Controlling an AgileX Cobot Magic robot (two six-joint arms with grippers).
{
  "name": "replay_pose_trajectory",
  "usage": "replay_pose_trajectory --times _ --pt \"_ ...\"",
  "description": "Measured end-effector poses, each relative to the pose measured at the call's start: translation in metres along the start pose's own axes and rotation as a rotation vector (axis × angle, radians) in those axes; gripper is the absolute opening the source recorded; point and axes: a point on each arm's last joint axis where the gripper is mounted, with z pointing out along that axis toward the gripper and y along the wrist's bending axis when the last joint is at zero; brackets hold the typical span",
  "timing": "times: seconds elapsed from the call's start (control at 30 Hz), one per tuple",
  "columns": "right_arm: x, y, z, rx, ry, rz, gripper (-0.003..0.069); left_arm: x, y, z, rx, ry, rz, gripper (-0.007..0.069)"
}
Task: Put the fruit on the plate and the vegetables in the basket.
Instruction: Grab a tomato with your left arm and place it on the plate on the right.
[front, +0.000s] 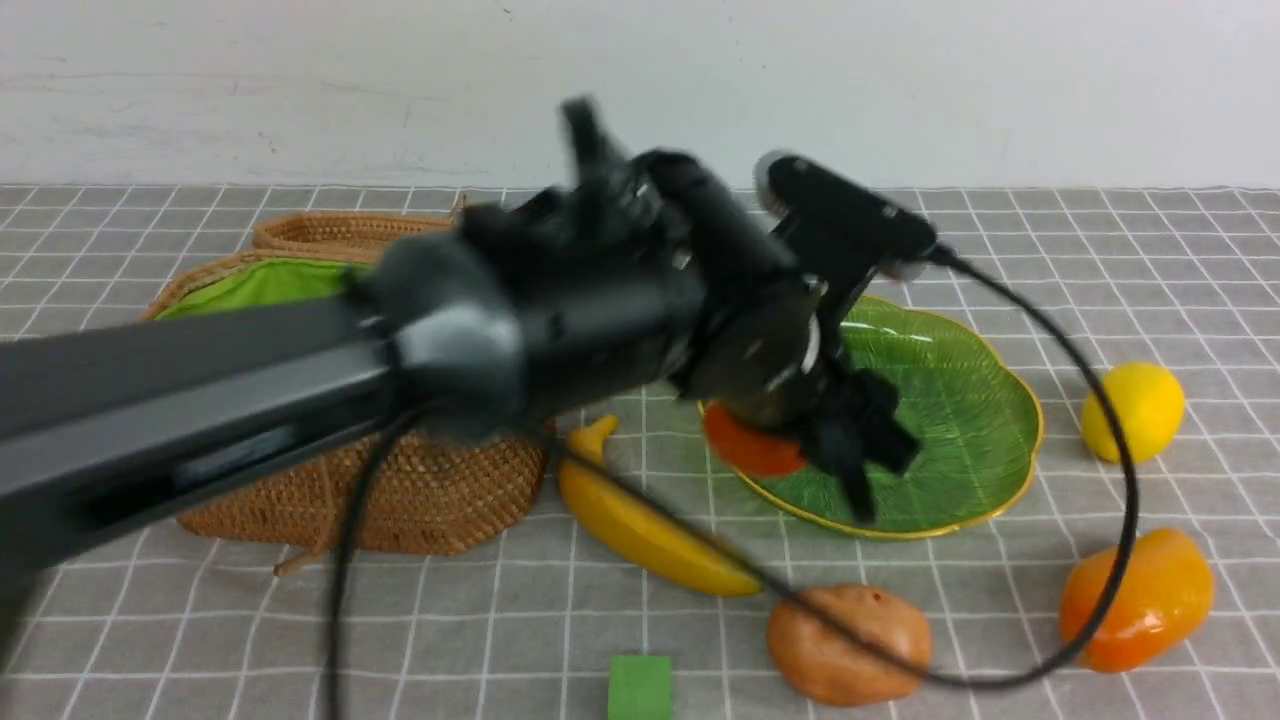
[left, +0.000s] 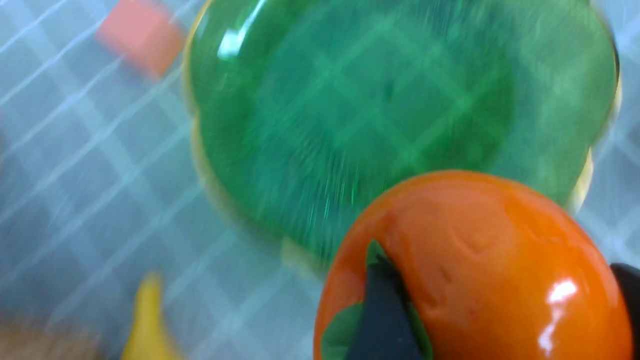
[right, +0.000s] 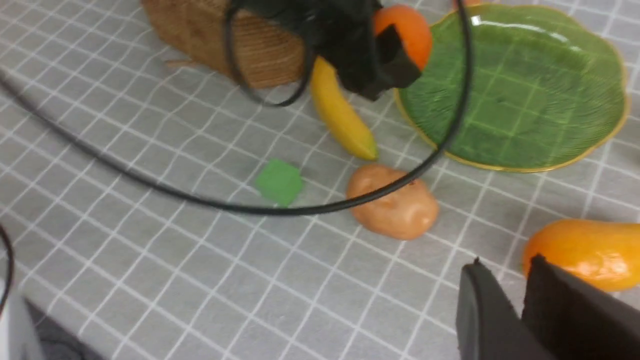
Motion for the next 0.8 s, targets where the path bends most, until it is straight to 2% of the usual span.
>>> replay_pose_trajectory --times 0.13,0.2,0.37,0.4,0.47,0.5,0.53,0.6,0.77,0.8 --pt "0.000 -0.002 0.000 0.017 -0.002 0.006 0.0140 -0.016 0.004 0.041 0.021 -0.015 0.055 0.0494" --pt "0.000 -0.002 0.000 0.018 0.001 0.008 0.0140 -0.015 0.003 0.073 0.018 0.002 0.136 0.0494" --pt "0.001 -0.002 0.000 0.019 0.011 0.010 0.0140 -0.008 0.001 0.097 0.018 0.025 0.214 0.0496" --pt "0.001 -0.002 0.000 0.019 0.012 0.010 0.0140 -0.006 0.000 0.100 0.019 0.031 0.225 0.0529" --pt "0.001 -0.002 0.000 0.019 0.014 0.010 0.0140 -0.007 0.001 0.099 0.019 0.031 0.229 0.0601" --pt "0.001 -0.002 0.000 0.019 0.014 0.010 0.0140 -0.007 0.001 0.098 0.019 0.030 0.228 0.0601" --pt "0.001 -0.002 0.000 0.020 0.014 0.009 0.0140 -0.009 0.001 0.094 0.017 0.033 0.230 0.0648" --pt "0.001 -0.002 0.000 0.020 0.014 0.009 0.0140 -0.012 0.003 0.084 0.016 0.041 0.225 0.0663" --pt "0.001 -0.002 0.000 0.019 0.016 0.010 0.0140 -0.027 0.008 0.035 0.030 0.086 0.187 0.0642" --pt "0.002 -0.002 0.000 0.019 0.016 0.010 0.0140 -0.027 0.011 0.012 0.038 0.149 0.210 0.0595"
